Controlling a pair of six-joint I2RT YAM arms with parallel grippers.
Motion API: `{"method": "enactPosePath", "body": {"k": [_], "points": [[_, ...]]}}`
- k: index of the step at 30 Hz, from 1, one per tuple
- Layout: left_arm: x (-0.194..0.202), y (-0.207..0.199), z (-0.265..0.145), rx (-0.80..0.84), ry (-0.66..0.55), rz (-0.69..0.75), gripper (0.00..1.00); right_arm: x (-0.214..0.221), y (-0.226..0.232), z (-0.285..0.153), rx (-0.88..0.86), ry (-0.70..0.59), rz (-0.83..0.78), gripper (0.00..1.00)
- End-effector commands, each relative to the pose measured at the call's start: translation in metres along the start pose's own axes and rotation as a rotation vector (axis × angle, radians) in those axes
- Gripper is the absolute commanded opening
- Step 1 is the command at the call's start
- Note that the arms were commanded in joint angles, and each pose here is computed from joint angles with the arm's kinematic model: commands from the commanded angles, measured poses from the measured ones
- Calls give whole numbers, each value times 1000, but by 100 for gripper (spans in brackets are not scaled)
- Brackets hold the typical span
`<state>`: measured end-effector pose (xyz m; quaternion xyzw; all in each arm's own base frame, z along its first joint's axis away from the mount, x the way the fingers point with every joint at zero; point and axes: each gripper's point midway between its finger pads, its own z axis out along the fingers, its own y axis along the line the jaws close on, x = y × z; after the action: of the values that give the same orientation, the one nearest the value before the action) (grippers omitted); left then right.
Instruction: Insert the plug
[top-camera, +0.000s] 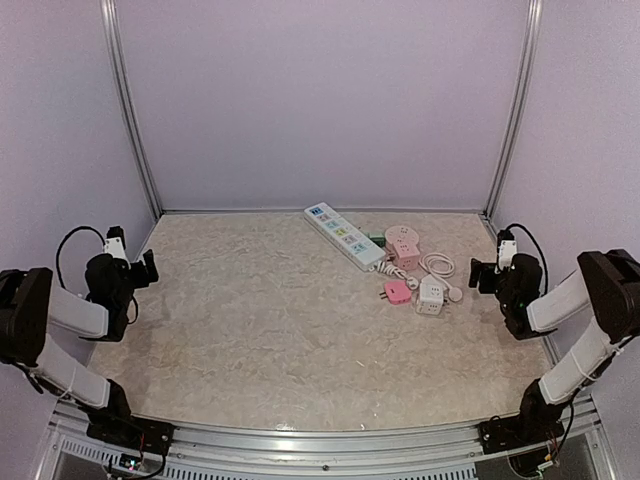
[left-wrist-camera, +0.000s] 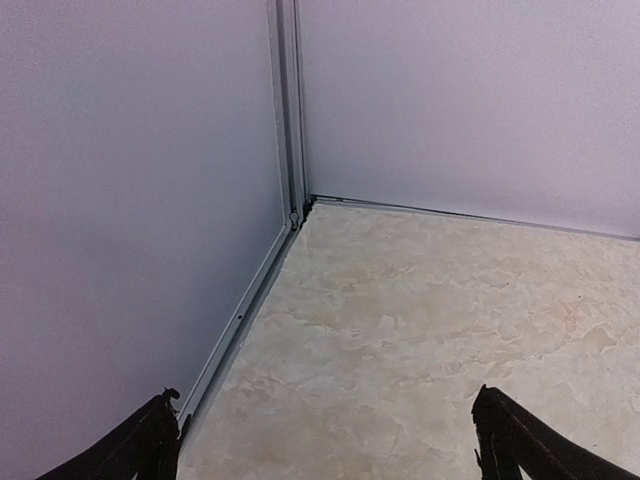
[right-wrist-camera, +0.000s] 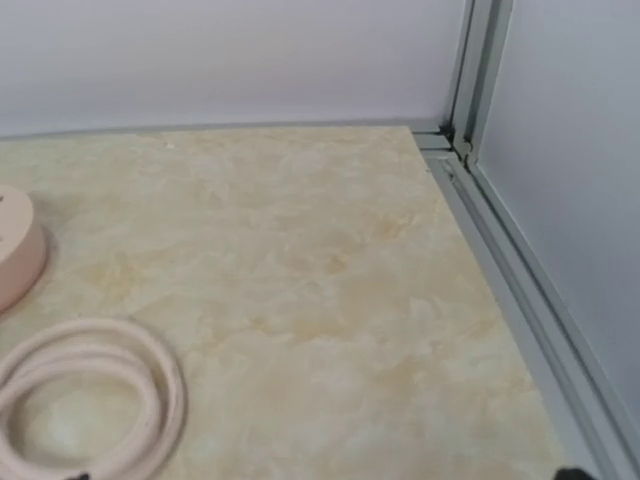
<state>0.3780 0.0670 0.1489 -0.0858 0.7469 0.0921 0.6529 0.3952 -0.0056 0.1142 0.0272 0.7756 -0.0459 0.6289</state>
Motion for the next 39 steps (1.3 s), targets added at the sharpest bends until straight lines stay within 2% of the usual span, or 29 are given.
{"method": "enactPosePath", "body": {"k": [1, 5, 7, 9, 10, 11, 12, 13, 15, 18, 19, 21, 22, 25, 29, 35, 39], "points": [[-5, 5, 3, -21, -18, -3, 99, -54, -3, 14, 21, 45, 30, 100], [-6, 4, 3, -26, -20, -1, 99, -88, 49, 21, -265, 132, 116, 98], [-6, 4, 3, -25, -20, 0, 99, -95, 79, 20, -422, 226, 201, 96], [-11, 5, 5, -25, -30, -6, 99, -109, 121, 15, -597, 274, 234, 99], [-4, 8, 11, -36, 48, 3, 99, -116, 142, 12, -638, 290, 213, 100], [-18, 14, 19, -48, 91, -23, 99, -121, 163, 10, -651, 302, 174, 99], [-32, 18, 29, -57, 157, -21, 99, -118, 178, 11, -625, 335, 122, 100], [-49, 22, 36, -58, 217, 41, 99, -117, 197, 12, -615, 365, 68, 100], [-78, 26, 49, -41, 282, 130, 99, -108, 226, 20, -578, 449, -21, 100], [-91, 6, 42, 170, 397, 156, 99, -87, 268, 34, -565, 572, -132, 100], [-95, -1, 35, 242, 407, 147, 99, -91, 282, 42, -572, 586, -154, 100], [-101, -18, 17, 361, 419, 138, 99, -73, 304, 53, -578, 667, -215, 100], [-105, -25, 7, 397, 423, 152, 99, -45, 311, 65, -557, 742, -255, 100], [-100, -46, -14, 472, 504, 236, 99, -19, 312, 92, -448, 814, -330, 100], [-85, -79, -40, 585, 611, 360, 99, 6, 311, 114, -376, 817, -364, 100], [-80, -112, -59, 699, 611, 472, 99, 59, 317, 96, -424, 930, -342, 99], [-72, -117, -55, 681, 638, 511, 99, 75, 329, 87, -437, 936, -387, 99]]}}
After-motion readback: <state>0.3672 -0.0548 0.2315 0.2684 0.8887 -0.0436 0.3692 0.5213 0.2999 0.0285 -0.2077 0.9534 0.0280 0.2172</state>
